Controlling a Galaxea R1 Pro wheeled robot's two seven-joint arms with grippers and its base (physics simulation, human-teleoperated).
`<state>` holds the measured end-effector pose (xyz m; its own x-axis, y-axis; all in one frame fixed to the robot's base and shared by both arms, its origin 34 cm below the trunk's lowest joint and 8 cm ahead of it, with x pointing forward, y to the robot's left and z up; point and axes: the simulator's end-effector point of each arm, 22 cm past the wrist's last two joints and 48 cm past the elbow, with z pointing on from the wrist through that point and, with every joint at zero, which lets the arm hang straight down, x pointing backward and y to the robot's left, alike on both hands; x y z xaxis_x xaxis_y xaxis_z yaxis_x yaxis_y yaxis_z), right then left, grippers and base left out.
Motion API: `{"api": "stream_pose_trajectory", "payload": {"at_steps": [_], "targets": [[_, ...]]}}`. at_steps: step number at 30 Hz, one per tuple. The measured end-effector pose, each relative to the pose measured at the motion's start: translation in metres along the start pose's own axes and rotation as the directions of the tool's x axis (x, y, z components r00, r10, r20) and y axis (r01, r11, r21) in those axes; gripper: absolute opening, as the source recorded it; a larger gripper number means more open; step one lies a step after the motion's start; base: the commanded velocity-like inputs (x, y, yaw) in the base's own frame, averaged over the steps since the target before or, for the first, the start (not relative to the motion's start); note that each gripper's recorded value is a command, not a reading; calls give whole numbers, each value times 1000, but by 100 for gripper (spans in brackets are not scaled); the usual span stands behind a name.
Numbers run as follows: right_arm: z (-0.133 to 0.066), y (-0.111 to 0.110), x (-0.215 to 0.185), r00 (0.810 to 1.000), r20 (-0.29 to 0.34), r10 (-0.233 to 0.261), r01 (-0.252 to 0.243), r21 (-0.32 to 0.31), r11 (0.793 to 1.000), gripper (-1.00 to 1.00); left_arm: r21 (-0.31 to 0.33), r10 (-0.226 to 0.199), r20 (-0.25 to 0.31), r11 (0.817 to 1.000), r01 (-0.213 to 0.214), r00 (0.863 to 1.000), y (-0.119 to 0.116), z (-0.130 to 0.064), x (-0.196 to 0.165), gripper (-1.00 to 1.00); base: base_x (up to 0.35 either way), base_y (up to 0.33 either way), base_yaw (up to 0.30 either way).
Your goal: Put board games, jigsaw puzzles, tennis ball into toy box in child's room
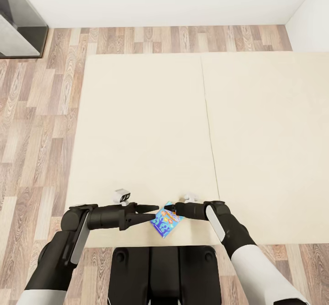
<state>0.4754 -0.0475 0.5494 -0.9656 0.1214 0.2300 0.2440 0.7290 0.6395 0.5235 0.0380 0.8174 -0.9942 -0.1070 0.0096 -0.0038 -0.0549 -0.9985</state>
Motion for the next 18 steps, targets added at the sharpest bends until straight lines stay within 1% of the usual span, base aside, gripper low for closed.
{"api": "stream_pose_trajectory", "payload": {"at_steps": [9, 18], "targets": [[-3, -4, -2, 1000, 3, -1, 1, 5, 1000, 100, -18, 4, 36, 1000, -4, 999, 3, -10, -9, 100, 0, 0, 0], [-6, -10, -4, 1000, 7, 2, -2, 14, 1000, 100, -20, 5, 40, 1000, -4, 999, 3, -12, -10, 100, 0, 0, 0]]}}
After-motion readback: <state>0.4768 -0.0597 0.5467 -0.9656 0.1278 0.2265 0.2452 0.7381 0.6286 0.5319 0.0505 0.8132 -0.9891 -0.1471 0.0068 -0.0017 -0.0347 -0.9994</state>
